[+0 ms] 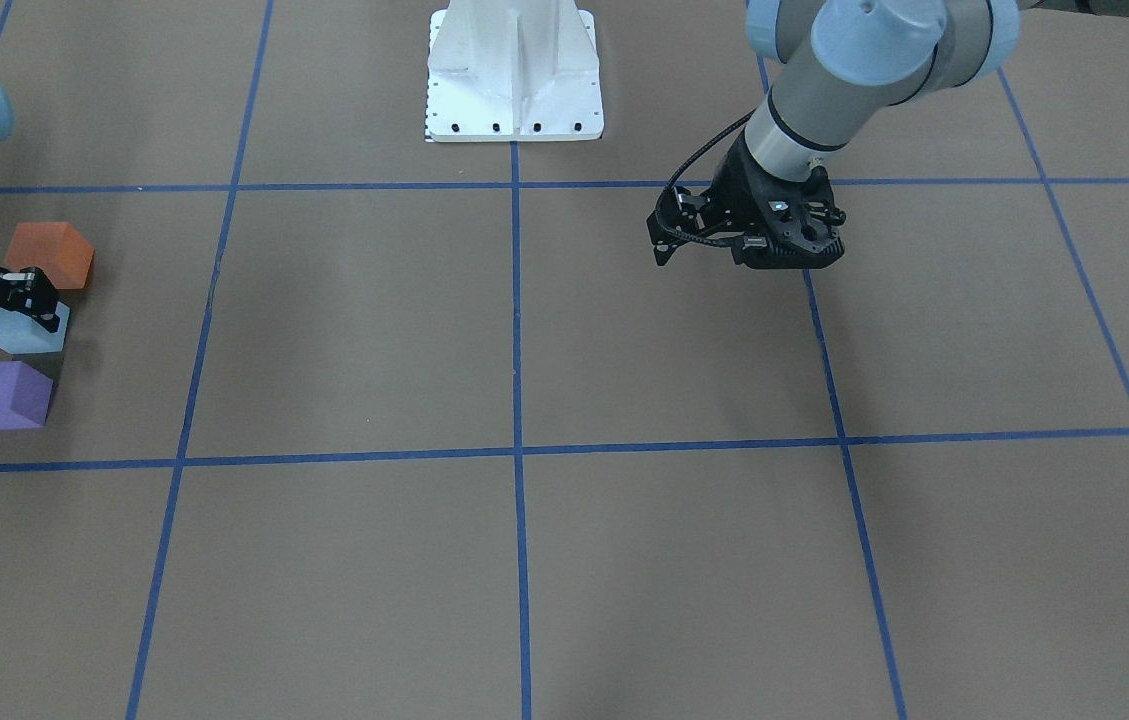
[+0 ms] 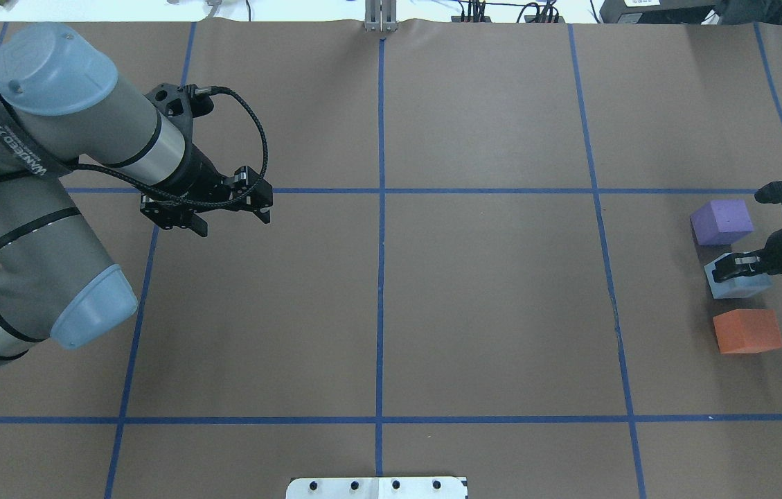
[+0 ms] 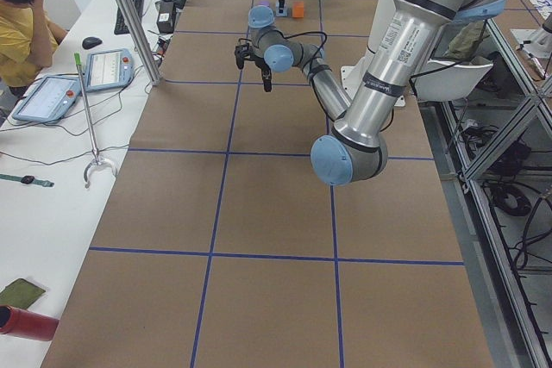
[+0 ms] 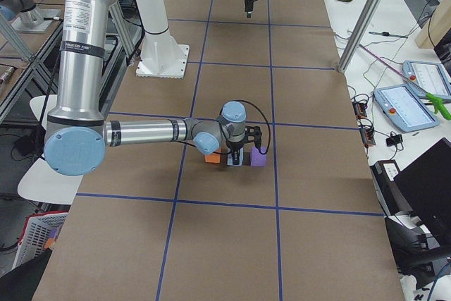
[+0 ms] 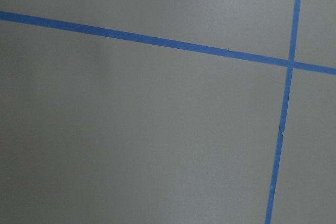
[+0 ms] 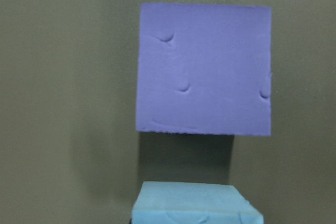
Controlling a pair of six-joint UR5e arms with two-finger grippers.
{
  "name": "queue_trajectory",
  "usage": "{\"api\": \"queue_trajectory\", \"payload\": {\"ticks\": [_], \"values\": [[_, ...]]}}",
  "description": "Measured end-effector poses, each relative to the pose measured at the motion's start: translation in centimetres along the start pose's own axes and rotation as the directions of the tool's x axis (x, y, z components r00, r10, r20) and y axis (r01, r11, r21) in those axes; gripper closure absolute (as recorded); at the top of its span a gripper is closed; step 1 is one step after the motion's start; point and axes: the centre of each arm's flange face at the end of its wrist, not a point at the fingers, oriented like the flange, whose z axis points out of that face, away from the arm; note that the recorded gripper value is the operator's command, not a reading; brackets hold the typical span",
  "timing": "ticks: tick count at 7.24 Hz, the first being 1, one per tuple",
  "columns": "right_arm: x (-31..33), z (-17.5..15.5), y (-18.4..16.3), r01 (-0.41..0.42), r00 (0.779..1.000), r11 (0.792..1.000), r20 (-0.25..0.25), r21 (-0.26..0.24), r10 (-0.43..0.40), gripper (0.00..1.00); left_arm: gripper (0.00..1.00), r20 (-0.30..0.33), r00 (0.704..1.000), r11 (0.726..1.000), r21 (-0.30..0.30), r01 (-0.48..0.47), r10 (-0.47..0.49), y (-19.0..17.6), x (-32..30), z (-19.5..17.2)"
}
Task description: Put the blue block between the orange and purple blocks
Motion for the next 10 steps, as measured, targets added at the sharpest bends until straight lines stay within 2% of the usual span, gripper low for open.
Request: {"api": "queue_trajectory", "payload": {"ticks": [4,7,9,10], "values": [[-0.4,-1.6,-0.1,0.001,1.0,1.0,0.016,0.026,-0.002,0.0,0.0,0.002,1.0,1.0,-0.004,0.002,-0.002,0.0,0.1,0.2],[2.9,-7.9,0.6,-0.046,0.998,0.994,0.045,0.099,0.042,0.0,0.0,0.008,1.0,1.0,-0.002,0.004,-0.004,-0.2,-0.6,0.2],[7.2,-11.5,-0.3,-0.04,0.998,0.992,0.06,0.116,0.033,0.0,0.0,0.045,0.996,0.997,0.009,-0.081,0.081,-1.6,-4.8,-0.1],[9.0,-13.0,-1.2,-0.025,0.999,0.993,0.042,0.112,0.021,0.0,0.0,0.078,0.987,0.99,0.016,-0.14,0.138,-2.9,-8.8,-0.8]]}}
